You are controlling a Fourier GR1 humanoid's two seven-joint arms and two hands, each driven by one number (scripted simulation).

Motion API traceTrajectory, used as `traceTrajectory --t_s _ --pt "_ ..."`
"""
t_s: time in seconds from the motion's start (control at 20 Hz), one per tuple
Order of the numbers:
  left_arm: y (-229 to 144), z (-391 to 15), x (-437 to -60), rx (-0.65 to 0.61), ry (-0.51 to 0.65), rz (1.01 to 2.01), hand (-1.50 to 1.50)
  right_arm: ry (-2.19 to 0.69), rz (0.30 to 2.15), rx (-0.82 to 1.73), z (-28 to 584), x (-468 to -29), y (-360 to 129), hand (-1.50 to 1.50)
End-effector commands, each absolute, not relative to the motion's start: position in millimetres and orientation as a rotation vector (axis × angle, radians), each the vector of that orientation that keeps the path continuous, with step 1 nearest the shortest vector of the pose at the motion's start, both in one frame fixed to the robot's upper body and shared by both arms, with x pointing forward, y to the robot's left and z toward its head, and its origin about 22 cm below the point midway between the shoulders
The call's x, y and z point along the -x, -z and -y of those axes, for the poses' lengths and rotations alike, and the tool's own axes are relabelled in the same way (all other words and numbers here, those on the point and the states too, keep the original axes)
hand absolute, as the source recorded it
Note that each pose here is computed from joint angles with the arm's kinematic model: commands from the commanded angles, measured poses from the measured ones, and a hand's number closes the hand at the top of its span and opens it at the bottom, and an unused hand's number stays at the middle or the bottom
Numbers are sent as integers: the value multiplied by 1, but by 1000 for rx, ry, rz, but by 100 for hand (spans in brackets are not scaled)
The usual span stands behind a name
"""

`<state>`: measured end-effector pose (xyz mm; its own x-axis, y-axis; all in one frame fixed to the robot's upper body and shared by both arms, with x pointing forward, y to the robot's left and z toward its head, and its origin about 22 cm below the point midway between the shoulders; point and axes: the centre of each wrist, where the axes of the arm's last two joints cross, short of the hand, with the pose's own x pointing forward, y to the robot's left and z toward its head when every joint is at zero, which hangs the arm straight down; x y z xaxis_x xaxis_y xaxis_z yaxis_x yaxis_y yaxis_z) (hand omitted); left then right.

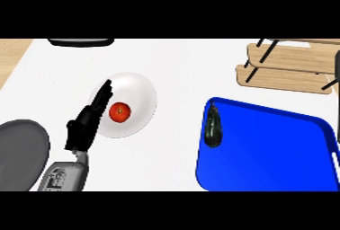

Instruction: Pick the cupcake from the tray and place it in the tiered shelf

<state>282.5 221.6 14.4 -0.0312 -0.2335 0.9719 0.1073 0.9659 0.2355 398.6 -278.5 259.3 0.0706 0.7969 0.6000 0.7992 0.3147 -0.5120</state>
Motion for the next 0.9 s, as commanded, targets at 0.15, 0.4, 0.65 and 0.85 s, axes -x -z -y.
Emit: traceTrajectory --t_s 0.15,0.4,0.65,0.85 --pt "-18 -212 -298 -80 271 1570 0 95 1748 1371 310 -423 -260 150" --pt "-25 -206 -284 -98 279 1593 0 64 1759 1370 321 -424 -232 150" --pt "-20 -206 -283 -99 265 1579 0 117 1444 1639 353 -423 -221 -150" --pt "-5 -239 -274 -105 268 1562 0 139 1410 1617 374 -407 -240 -150"
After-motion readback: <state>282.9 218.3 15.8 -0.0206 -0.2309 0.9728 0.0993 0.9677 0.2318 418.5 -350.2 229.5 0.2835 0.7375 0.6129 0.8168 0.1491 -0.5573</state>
